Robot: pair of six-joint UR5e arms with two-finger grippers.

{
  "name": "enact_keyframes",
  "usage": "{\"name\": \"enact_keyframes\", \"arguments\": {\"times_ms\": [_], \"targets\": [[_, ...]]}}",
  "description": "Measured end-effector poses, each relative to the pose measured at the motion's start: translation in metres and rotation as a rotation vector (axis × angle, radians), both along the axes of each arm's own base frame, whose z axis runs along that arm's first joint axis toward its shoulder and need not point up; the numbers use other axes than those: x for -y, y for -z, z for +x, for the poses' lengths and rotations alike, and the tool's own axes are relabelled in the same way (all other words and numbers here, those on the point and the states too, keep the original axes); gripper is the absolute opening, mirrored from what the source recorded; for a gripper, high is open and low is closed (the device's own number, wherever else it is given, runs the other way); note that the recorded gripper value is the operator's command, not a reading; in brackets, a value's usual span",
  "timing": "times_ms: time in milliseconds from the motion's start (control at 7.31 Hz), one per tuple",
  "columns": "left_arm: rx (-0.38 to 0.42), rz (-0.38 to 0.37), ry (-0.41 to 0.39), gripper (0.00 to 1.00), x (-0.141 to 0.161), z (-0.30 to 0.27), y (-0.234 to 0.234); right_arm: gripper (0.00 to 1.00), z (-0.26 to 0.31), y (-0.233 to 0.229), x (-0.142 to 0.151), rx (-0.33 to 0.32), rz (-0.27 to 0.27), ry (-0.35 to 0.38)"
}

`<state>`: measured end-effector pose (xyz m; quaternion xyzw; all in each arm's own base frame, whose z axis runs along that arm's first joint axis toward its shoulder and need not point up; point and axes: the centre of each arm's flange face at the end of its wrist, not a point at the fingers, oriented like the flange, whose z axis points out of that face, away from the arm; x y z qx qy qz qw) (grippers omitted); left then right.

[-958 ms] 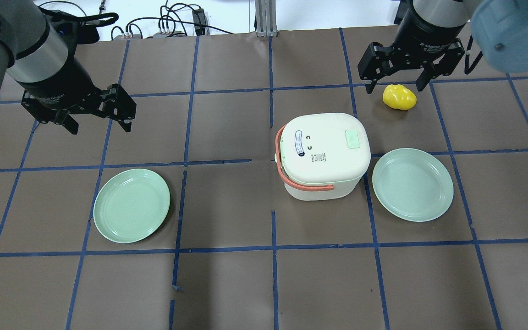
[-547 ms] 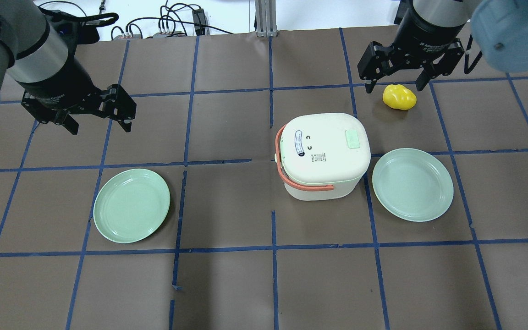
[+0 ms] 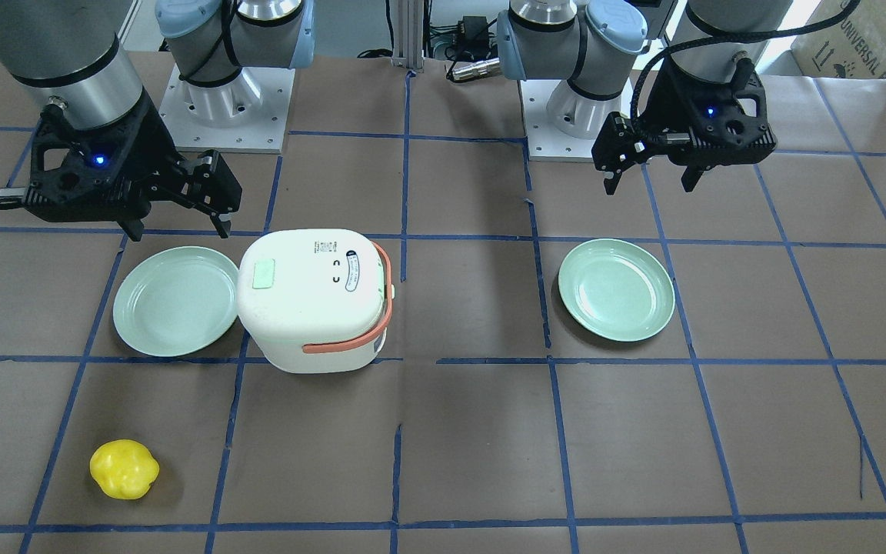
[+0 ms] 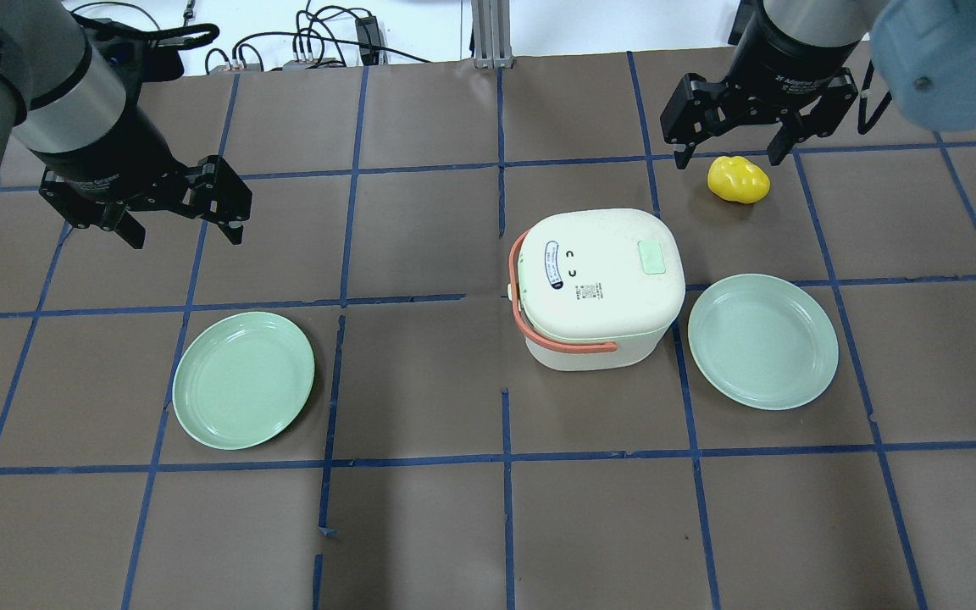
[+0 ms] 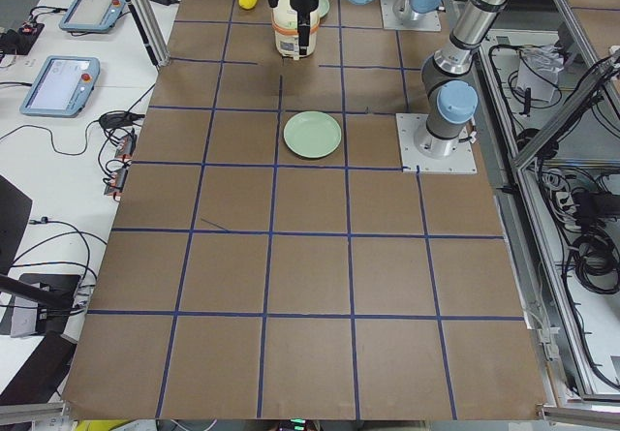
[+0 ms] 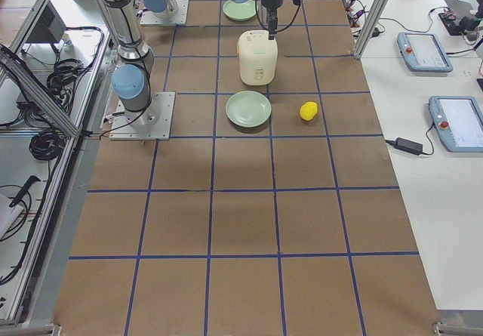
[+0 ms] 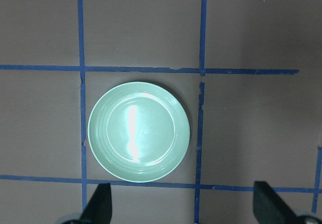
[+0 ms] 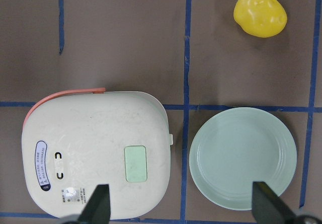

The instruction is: Press rice cooker button

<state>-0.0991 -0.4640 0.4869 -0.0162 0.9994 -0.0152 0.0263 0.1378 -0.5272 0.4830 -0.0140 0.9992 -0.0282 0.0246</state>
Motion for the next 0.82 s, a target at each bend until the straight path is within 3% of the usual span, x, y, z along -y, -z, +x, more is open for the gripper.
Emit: {"name": "enact_keyframes", "arguments": {"times_ms": [137,274,411,547,821], "targets": [[0.0,0.0,0.0,1.0,0.0,0.0,0.0,0.99,0.0007,-0.0001,0.0004,0.007,-0.003,-0.002],[0.0,0.0,0.0,1.0,0.0,0.0,0.0,0.77,0.0013,0.0001,0.0007,0.013,-0.004,-0.003],[0.0,-0.001,0.0,1.0,0.0001,0.0,-0.0001,0.23,0.0016,0.0002,0.0007,0.015,-0.005,-0.003],[0.0,-0.001,0.0,1.0,0.0001,0.0,-0.0001,0.06,0.0017,0.0008,0.0007,0.017,-0.004,-0.003],[0.0,-0.001,0.0,1.0,0.0001,0.0,-0.0001,0.04,0.0036,0.0083,0.0004,0.036,0.013,-0.002]]}}
